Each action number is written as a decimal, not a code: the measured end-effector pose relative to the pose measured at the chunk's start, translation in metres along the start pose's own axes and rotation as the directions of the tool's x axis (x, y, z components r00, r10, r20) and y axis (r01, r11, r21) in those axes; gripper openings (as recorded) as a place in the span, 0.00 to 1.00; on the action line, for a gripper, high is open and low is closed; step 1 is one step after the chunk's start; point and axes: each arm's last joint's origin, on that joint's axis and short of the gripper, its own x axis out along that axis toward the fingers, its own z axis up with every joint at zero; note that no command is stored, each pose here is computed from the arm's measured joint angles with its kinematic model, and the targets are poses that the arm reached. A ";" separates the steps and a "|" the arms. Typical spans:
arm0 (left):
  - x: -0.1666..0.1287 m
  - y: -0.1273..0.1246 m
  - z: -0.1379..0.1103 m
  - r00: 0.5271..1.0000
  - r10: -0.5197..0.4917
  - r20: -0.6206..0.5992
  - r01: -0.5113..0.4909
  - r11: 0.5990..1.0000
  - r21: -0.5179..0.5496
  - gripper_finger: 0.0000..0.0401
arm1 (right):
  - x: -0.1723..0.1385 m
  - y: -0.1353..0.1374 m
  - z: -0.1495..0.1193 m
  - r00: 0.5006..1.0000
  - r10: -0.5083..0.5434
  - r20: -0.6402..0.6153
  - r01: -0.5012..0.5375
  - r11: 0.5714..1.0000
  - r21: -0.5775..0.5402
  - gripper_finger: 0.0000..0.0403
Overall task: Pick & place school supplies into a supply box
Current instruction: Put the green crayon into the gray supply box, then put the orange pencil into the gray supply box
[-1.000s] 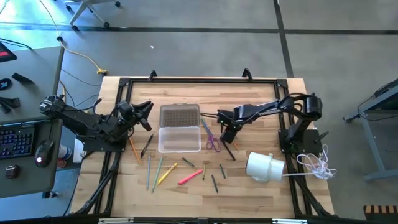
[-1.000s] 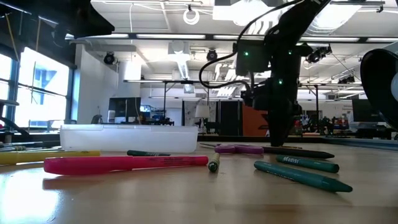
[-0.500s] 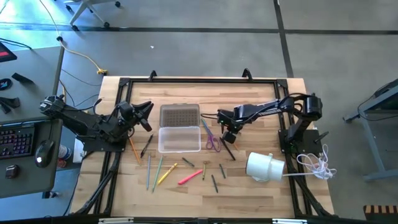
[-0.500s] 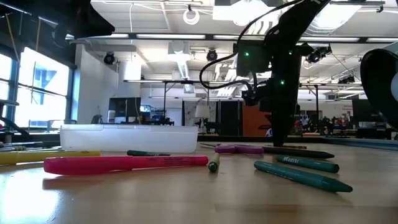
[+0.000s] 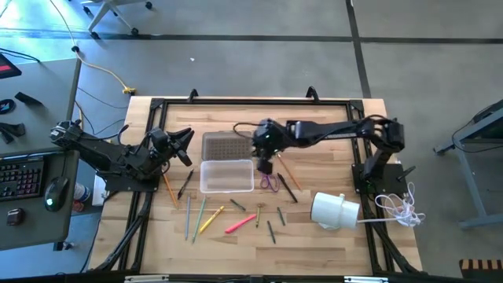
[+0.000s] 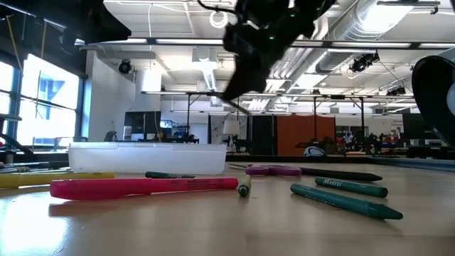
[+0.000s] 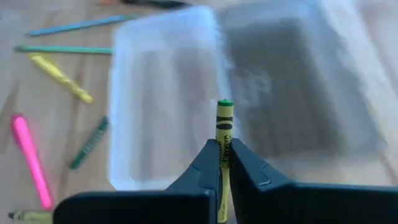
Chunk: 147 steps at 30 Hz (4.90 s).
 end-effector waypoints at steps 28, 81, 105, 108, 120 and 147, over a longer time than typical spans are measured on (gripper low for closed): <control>0.000 0.000 0.000 1.000 0.001 -0.001 -0.001 1.000 0.003 0.28 | 0.113 0.029 0.010 0.951 -0.034 -0.306 -0.026 0.981 -0.190 0.24; 0.000 -0.002 -0.005 0.993 -0.103 -0.052 0.103 0.995 -0.011 0.28 | 0.029 -0.018 -0.123 0.777 -0.221 -0.589 0.443 0.857 0.263 0.21; 0.000 -0.002 -0.005 0.994 -0.094 -0.049 0.093 0.996 -0.010 0.28 | 0.008 0.026 0.031 0.993 -0.095 -0.068 0.094 0.995 -0.022 0.01; 0.000 -0.001 -0.004 0.996 -0.072 -0.044 0.072 0.997 -0.007 0.28 | 0.023 0.040 0.038 0.999 0.040 0.014 -0.039 0.998 -0.047 0.01; 0.000 -0.001 -0.005 0.997 -0.068 -0.043 0.068 0.998 -0.006 0.28 | 0.062 0.060 0.037 0.988 0.032 0.151 0.006 0.969 -0.247 0.00; 0.000 -0.001 -0.005 0.997 -0.069 -0.047 0.069 0.998 0.002 0.28 | 0.090 0.037 0.016 1.000 -0.005 0.019 0.009 0.978 -0.210 0.12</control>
